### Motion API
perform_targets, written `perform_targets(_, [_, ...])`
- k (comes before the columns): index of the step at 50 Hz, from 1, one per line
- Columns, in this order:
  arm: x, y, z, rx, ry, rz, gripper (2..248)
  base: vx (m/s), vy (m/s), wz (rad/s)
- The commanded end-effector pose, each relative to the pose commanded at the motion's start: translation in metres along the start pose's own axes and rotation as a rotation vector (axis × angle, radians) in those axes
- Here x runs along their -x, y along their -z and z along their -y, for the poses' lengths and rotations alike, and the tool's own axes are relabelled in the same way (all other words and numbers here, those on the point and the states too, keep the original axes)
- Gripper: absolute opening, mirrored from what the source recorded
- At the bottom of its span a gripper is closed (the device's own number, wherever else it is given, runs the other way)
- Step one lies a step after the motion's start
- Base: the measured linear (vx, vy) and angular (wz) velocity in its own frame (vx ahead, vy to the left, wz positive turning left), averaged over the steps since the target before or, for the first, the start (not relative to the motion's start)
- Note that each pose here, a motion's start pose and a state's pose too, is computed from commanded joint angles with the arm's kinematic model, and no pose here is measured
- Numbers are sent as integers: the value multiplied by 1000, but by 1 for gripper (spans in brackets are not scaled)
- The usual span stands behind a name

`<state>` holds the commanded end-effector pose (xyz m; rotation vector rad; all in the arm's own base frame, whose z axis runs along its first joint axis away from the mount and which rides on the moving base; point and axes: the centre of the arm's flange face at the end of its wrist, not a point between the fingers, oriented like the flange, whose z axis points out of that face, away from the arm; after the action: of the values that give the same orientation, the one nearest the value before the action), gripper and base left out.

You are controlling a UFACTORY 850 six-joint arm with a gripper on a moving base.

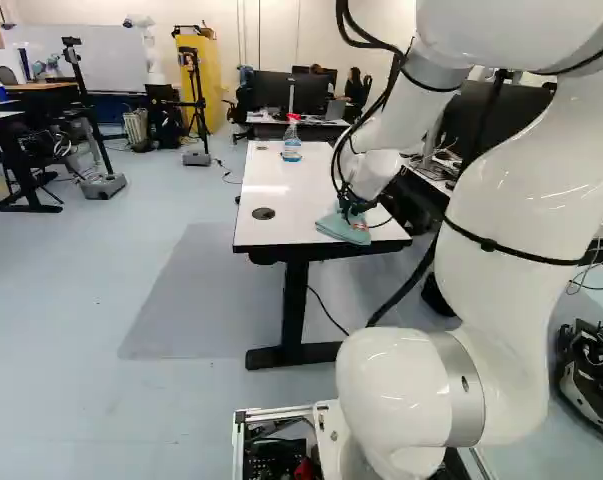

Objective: Clean the table with the green towel

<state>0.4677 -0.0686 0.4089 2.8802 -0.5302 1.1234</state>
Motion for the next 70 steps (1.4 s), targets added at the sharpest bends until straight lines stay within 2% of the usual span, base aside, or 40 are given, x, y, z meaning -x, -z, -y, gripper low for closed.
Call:
perform_targets(14, [-5, -9, 24, -31, 34, 1, 38, 0, 0, 0])
perform_targets(30, [-23, -28, 38, -44, 45, -7, 38, 0, 0, 0])
perform_targets(39, [-25, -27, 39, -46, 45, -12, 38, 0, 0, 0])
perform_targets(63, [-37, -1, 40, -57, 42, -62, 38, 0, 0, 0])
perform_targets(70, [-36, 0, 40, -57, 42, -62, 38, 0, 0, 0])
